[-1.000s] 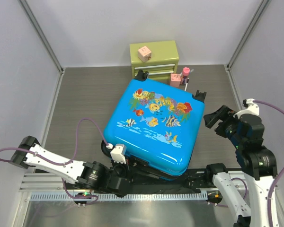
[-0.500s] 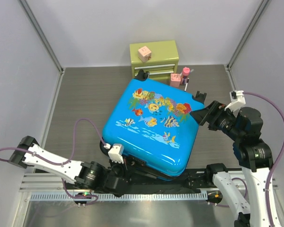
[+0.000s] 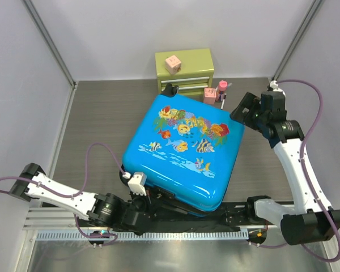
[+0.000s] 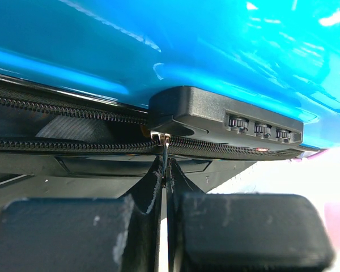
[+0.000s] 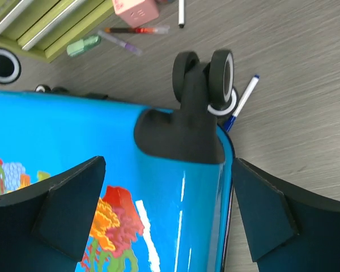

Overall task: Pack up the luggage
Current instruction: Zip the luggage at the center of the board.

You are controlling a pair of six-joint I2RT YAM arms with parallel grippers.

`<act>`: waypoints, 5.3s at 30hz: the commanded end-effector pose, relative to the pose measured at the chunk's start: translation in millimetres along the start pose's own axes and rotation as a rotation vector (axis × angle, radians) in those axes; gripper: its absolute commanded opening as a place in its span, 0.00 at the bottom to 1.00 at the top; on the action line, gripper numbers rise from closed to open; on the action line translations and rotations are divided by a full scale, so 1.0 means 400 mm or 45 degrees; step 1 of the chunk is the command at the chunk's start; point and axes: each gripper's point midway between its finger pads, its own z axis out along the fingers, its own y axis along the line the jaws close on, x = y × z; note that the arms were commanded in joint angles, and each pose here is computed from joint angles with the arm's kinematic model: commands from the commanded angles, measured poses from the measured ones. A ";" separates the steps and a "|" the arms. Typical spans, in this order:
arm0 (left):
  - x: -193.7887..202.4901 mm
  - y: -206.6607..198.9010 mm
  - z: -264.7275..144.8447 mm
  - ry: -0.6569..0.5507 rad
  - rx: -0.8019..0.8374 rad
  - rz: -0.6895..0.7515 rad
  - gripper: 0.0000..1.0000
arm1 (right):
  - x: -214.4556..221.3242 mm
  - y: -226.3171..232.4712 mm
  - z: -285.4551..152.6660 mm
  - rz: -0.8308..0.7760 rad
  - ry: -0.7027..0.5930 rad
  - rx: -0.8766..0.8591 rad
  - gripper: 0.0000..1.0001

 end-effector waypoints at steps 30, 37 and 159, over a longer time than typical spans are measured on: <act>-0.015 0.049 0.033 -0.112 -0.048 0.081 0.00 | 0.057 -0.076 0.287 0.006 0.165 0.294 0.91; -0.011 0.058 0.035 -0.110 -0.056 0.074 0.00 | 0.083 -0.084 0.312 -0.028 0.215 0.302 0.42; -0.140 -0.025 0.081 -0.131 0.230 0.494 0.42 | 0.002 -0.238 0.255 -0.174 0.197 0.428 0.01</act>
